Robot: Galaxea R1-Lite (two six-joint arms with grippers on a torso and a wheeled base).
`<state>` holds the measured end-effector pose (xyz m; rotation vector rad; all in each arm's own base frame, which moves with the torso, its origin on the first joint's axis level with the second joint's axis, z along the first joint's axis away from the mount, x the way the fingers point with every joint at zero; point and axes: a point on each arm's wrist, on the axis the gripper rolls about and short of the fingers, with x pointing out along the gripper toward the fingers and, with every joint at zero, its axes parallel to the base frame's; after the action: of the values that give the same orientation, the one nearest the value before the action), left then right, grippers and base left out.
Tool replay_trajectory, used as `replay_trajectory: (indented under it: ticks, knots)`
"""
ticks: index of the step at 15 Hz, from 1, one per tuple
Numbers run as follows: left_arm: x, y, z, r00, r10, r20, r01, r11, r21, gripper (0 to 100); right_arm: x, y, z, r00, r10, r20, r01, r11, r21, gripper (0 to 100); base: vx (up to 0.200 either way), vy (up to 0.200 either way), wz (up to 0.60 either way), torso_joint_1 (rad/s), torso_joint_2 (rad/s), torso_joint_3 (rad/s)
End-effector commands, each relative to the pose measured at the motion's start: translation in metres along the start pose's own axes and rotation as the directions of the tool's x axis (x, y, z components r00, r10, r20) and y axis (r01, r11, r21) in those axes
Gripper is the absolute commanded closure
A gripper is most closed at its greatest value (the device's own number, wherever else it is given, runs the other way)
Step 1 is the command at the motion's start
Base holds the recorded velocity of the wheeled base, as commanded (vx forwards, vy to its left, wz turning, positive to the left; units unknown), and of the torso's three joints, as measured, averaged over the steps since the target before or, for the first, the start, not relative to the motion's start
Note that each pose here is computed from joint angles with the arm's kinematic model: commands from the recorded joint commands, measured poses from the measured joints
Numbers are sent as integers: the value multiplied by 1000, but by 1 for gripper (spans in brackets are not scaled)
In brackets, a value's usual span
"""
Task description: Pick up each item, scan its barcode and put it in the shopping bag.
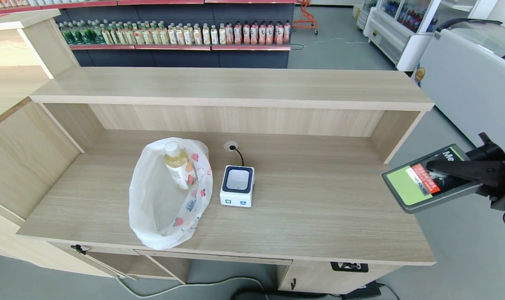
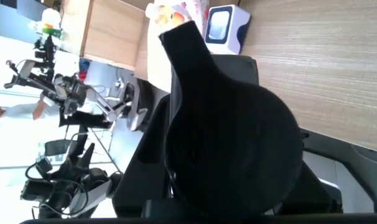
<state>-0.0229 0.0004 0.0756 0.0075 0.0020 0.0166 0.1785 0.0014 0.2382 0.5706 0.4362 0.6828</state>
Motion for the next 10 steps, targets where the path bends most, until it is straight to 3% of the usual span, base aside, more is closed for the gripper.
replay_trajectory:
  ticks: [1,2,8,10]
  knots:
    - [0,0,0,1000,0,0,0,1000,3,0,17,-10,5,999,-38,-11,38,999,-2,100,0,200,0,2,7,2]
    - [0,0,0,1000,0,0,0,1000,3,0,24,-13,7,998,-64,-3,64,998,-15,100,0,200,0,7,2,2]
    - [0,0,0,1000,0,0,0,1000,3,0,47,-22,3,996,-83,-38,81,996,-41,100,200,200,0,0,0,3]
    - [0,0,0,1000,0,0,0,1000,3,0,59,-33,0,988,-146,-51,143,988,-65,100,100,0,0,9,1,4]
